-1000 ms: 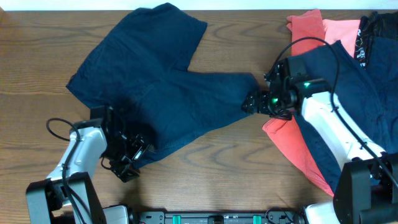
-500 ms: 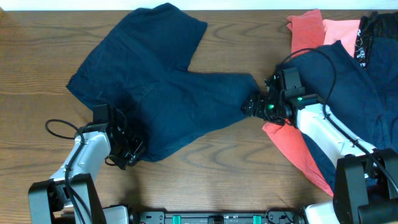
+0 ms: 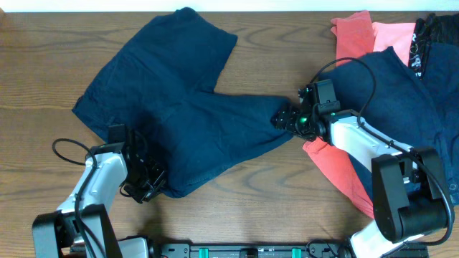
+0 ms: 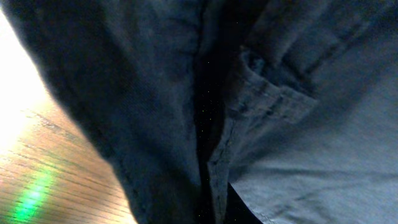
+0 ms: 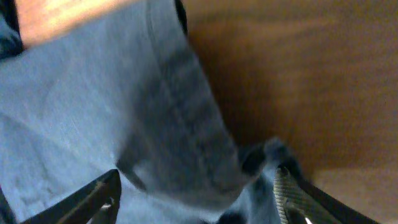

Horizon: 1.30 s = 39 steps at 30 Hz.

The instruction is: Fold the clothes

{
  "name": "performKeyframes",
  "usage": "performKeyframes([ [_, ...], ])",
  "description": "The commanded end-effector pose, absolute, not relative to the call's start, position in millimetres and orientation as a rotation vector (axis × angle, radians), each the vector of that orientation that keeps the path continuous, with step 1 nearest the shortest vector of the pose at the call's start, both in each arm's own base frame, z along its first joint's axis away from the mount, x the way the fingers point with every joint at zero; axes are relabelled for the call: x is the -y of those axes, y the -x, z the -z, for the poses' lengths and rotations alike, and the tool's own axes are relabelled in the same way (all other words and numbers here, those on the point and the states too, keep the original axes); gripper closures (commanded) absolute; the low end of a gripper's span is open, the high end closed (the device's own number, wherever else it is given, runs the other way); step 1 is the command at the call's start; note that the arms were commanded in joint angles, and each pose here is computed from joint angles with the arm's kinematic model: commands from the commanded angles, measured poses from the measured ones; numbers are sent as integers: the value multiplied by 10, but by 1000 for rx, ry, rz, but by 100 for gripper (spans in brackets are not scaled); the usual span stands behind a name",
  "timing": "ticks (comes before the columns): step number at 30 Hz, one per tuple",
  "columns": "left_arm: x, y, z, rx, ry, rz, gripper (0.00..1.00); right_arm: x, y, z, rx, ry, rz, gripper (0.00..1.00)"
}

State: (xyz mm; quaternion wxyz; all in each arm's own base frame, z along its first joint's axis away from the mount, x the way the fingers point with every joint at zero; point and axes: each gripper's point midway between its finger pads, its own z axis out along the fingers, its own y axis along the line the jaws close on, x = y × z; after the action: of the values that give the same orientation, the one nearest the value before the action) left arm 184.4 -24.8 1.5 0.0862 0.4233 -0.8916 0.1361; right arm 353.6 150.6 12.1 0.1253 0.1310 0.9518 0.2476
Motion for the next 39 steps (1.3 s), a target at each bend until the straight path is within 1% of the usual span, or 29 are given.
performKeyframes([
  [1, 222, -1852, -45, 2708, -1230, -398, 85, -1449, -3183, 214, -2925, -478, -662, 19],
  [6, 213, -1880, -49, 2723, -1232, -401, 85, -1149, -3216, -77, -2867, -559, -572, 15],
  [11, 213, -1879, -49, 2724, -1228, -401, 85, -968, -3162, -331, -2833, -547, -505, 17],
  [15, 214, -1876, -49, 2723, -1228, -401, 85, -1064, -3033, -231, -2892, -515, -488, 17],
  [22, 216, -1859, -50, 2717, -1227, -398, 84, -1316, -2936, 122, -2969, -519, -475, 18],
  [25, 216, -1859, -50, 2717, -1226, -398, 84, -1358, -2987, 230, -2965, -504, -479, 23],
  [26, 216, -1859, -50, 2717, -1226, -398, 84, -1361, -3019, 256, -2956, -503, -479, 27],
  [27, 217, -1858, -50, 2716, -1226, -397, 84, -1353, -3052, 282, -2946, -503, -469, 35],
  [28, 219, -1844, -51, 2711, -1226, -395, 84, -1334, -3103, 294, -2927, -504, -458, 46],
  [29, 223, -1820, -53, 2701, -1223, -390, 84, -1312, -3161, 292, -2904, -505, -448, 62],
  [30, 225, -1806, -54, 2697, -1221, -386, 85, -1297, -3191, 286, -2891, -507, -444, 73],
  [31, 228, -1798, -57, 2703, -1202, -388, 85, -1272, -3227, 266, -2878, -509, -438, 88],
  [32, 234, -1792, -69, 2715, -1171, -394, 85, -1250, -3254, 236, -2870, -502, -438, 99],
  [36, 265, -1792, -224, 2762, -1083, -432, 87, -1042, -3340, -23, -2831, -551, -432, 99],
  [39, 347, -1853, -464, 2834, -1025, -529, 87, -803, -3448, -445, -2749, -547, -432, 99],
])
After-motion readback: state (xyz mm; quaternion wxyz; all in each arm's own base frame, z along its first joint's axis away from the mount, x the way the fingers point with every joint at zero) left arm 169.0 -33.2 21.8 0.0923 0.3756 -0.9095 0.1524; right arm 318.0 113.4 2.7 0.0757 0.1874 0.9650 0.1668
